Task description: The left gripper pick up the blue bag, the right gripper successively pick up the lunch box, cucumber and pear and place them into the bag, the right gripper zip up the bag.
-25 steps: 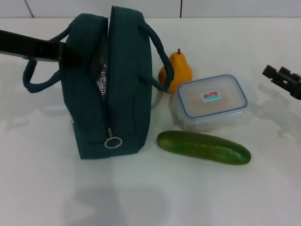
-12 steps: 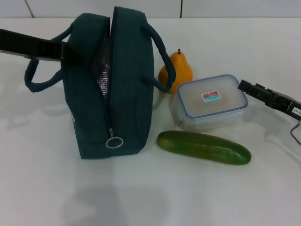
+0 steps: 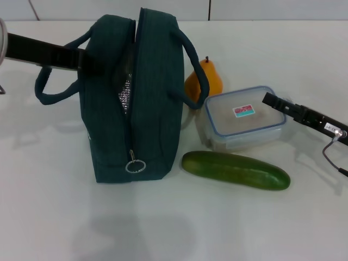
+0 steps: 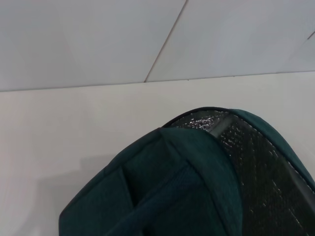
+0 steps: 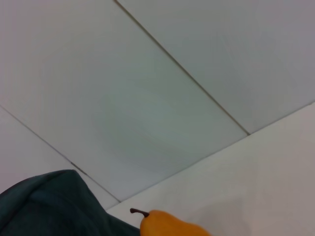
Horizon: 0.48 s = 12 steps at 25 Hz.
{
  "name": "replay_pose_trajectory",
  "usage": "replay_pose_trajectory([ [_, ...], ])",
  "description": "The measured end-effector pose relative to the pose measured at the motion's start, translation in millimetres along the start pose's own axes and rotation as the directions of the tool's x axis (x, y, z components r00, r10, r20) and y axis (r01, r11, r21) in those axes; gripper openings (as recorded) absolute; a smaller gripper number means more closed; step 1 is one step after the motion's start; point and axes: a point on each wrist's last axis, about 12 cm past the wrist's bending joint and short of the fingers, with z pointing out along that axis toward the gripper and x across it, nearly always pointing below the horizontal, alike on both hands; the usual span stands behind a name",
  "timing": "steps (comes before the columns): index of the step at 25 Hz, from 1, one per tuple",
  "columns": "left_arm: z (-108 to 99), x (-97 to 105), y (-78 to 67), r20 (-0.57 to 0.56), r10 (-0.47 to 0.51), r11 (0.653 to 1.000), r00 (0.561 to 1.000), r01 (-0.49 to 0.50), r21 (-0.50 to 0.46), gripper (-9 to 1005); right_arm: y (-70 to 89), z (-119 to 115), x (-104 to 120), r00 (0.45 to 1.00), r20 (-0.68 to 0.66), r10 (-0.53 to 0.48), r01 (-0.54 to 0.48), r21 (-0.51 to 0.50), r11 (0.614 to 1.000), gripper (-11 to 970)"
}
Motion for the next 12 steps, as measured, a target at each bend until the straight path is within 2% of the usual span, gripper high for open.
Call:
replay_pose_trajectory([
  [12,0.3,-0.6,-0.5,0.0,0.005,1.0,1.0,-0.005,0.001,44,7.8,-0.5,-0.6,0.996,-0.002,0.089,-0.089,-0.068,0.994,821],
])
